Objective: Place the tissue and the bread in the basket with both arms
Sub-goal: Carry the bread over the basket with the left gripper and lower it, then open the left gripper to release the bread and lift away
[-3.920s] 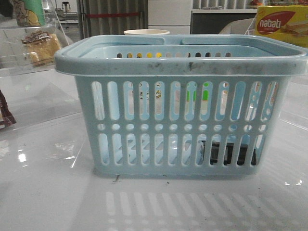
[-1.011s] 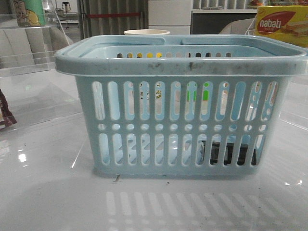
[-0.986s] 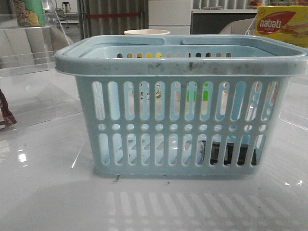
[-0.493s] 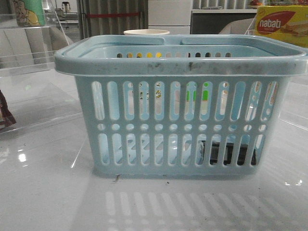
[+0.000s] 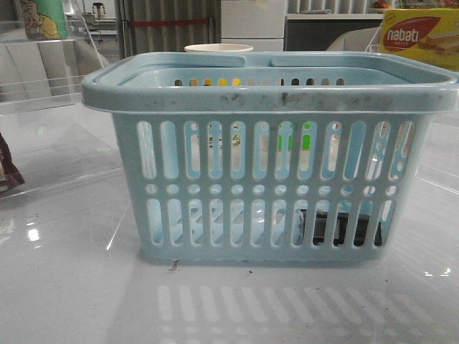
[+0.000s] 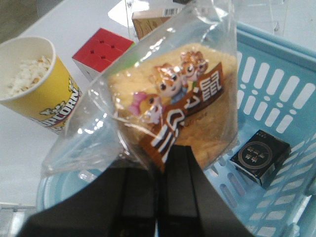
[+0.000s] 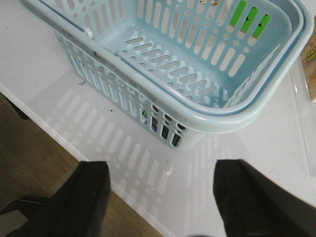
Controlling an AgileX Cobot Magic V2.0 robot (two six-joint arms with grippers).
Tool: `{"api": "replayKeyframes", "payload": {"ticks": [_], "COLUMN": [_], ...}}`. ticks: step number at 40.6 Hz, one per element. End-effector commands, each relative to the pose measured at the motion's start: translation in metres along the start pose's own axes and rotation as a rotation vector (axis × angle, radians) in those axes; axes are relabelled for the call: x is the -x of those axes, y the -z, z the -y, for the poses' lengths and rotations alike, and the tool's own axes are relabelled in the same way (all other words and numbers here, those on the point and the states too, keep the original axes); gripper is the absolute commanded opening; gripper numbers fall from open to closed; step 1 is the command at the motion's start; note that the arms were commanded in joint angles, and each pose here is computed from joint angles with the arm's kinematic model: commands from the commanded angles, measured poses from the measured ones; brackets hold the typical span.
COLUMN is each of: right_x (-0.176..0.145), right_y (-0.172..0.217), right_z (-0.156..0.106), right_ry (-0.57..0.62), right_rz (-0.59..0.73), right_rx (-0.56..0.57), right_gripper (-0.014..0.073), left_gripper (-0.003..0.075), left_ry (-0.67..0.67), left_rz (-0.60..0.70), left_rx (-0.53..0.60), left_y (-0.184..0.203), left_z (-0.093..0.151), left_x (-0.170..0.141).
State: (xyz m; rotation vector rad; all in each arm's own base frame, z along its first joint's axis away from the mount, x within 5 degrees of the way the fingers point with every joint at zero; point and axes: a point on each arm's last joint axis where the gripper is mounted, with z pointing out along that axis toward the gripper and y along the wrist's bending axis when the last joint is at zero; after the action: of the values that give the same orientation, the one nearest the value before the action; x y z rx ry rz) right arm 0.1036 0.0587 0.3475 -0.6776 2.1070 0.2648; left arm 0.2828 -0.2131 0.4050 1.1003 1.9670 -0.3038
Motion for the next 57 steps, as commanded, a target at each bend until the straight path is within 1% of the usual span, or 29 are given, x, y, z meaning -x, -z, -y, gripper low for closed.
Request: {"api": "replayKeyframes", "payload": {"ticks": [1, 12, 22, 28, 31, 37, 40, 42, 57], "right_x": [0.012, 0.012, 0.012, 0.012, 0.012, 0.012, 0.012, 0.012, 0.012], "right_y": [0.006, 0.006, 0.006, 0.006, 0.006, 0.006, 0.006, 0.006, 0.006], "right_z": [0.002, 0.002, 0.002, 0.002, 0.002, 0.002, 0.002, 0.002, 0.002], "right_ry": [0.011, 0.011, 0.011, 0.011, 0.011, 0.011, 0.011, 0.011, 0.011], "right_rz": [0.092, 0.092, 0.092, 0.092, 0.092, 0.092, 0.092, 0.092, 0.092], "right_rx": [-0.020, -0.020, -0.020, -0.020, -0.020, -0.020, -0.020, -0.020, -0.020], "right_gripper": [0.0542, 0.0542, 0.0542, 0.0542, 0.0542, 0.0542, 0.0542, 0.0542, 0.0542], "left_gripper": [0.0091, 0.0091, 0.0099, 0.0166, 0.0233, 0.0402, 0.0455, 0.0466, 0.0465], "left_ry": [0.004, 0.026, 0.037, 0.039, 0.039, 0.039, 0.039, 0.039, 0.037], "left_rz": [0.090, -0.050, -0.118, -0.132, -0.134, -0.135, -0.133, -0.131, -0.118], "left_rx": [0.023, -0.024, -0.046, -0.051, -0.051, -0.052, -0.051, -0.050, -0.042], "left_y": [-0.001, -0.068, -0.101, -0.107, -0.108, -0.109, -0.109, -0.109, -0.108], "left_z": [-0.002, -0.004, -0.004, -0.004, -0.004, -0.003, -0.004, -0.004, -0.004], "left_x": [0.013, -0.009, -0.024, -0.027, -0.027, -0.028, -0.027, -0.027, -0.026]}}
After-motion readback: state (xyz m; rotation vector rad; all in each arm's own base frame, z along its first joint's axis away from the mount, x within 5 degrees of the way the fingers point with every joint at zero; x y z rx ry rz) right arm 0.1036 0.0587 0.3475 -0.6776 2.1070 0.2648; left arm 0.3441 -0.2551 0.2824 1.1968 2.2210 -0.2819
